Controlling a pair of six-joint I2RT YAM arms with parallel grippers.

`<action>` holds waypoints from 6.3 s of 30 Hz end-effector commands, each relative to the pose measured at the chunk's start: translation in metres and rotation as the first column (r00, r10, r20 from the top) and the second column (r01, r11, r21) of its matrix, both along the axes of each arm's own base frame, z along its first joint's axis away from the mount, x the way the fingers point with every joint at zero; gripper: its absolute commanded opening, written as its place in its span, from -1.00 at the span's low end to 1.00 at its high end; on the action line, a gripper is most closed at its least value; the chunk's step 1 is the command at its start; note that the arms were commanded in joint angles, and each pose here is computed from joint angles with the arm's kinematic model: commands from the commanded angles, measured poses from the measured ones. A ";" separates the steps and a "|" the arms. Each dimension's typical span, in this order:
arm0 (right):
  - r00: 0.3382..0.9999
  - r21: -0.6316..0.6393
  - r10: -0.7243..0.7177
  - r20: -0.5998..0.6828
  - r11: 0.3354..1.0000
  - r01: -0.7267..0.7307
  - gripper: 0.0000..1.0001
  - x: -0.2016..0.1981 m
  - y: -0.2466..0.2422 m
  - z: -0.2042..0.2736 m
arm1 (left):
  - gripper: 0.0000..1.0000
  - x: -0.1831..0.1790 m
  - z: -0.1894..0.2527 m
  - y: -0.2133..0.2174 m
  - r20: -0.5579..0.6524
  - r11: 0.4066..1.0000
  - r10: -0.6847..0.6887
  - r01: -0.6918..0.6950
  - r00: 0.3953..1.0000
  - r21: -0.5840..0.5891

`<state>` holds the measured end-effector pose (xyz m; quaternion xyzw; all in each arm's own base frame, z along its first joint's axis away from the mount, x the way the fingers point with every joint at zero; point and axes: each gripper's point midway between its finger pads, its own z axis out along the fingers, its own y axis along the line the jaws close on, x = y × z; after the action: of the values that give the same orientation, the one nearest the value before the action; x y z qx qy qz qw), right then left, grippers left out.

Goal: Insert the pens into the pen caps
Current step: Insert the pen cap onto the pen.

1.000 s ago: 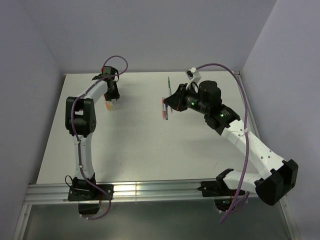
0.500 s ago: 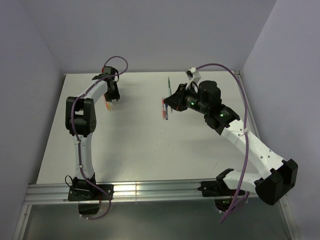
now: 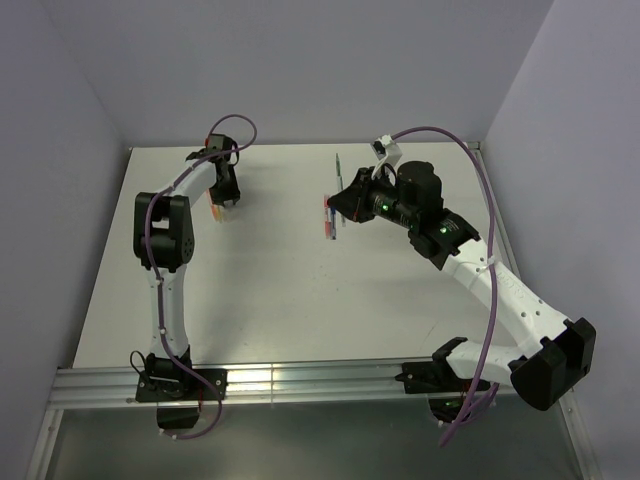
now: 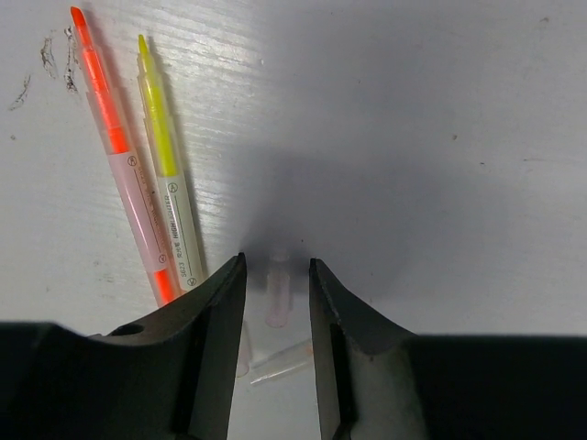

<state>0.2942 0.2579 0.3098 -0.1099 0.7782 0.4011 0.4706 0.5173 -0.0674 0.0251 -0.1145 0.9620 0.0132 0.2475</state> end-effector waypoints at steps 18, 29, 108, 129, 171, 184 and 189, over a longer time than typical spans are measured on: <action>0.999 -0.002 0.001 0.032 1.000 -0.001 -1.00 0.001 0.000 0.003 | -0.30 -0.010 -0.012 -0.003 -0.060 0.999 -0.031 0.033 0.998 0.039; 0.999 0.000 0.003 0.034 1.000 -0.003 -1.00 0.000 0.000 0.004 | -0.33 -0.013 -0.013 -0.005 -0.065 0.999 -0.036 0.039 0.997 0.037; 0.906 0.225 0.410 0.106 0.877 -0.424 -1.00 -0.058 0.074 0.006 | -0.99 -0.208 0.396 -0.176 0.902 -0.022 0.209 0.924 0.379 -0.383; 0.919 0.203 0.380 0.108 0.896 -0.395 -1.00 -0.055 0.069 0.007 | -0.99 -0.226 0.394 -0.196 0.924 -0.090 0.140 0.934 0.356 -0.347; 0.944 0.226 0.305 0.127 0.918 -0.327 -1.00 -0.042 0.056 0.020 | -0.99 -0.240 0.393 -0.209 0.942 -0.125 0.096 0.942 0.323 -0.310; 0.947 0.326 0.274 0.167 0.891 -0.316 -1.00 -0.041 0.051 0.046 | -0.99 -0.280 0.411 -0.233 0.966 -0.130 0.078 0.963 0.247 -0.236; 0.945 0.328 0.241 0.221 0.894 -0.304 -1.00 -0.045 0.043 0.060 | -1.00 -0.308 0.422 -0.241 0.986 -0.106 0.038 0.982 0.163 -0.158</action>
<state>0.2332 0.3137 0.3397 -0.2017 0.6534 0.5934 0.4244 0.2719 -0.2959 0.4221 0.1318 0.4806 -0.7183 0.4855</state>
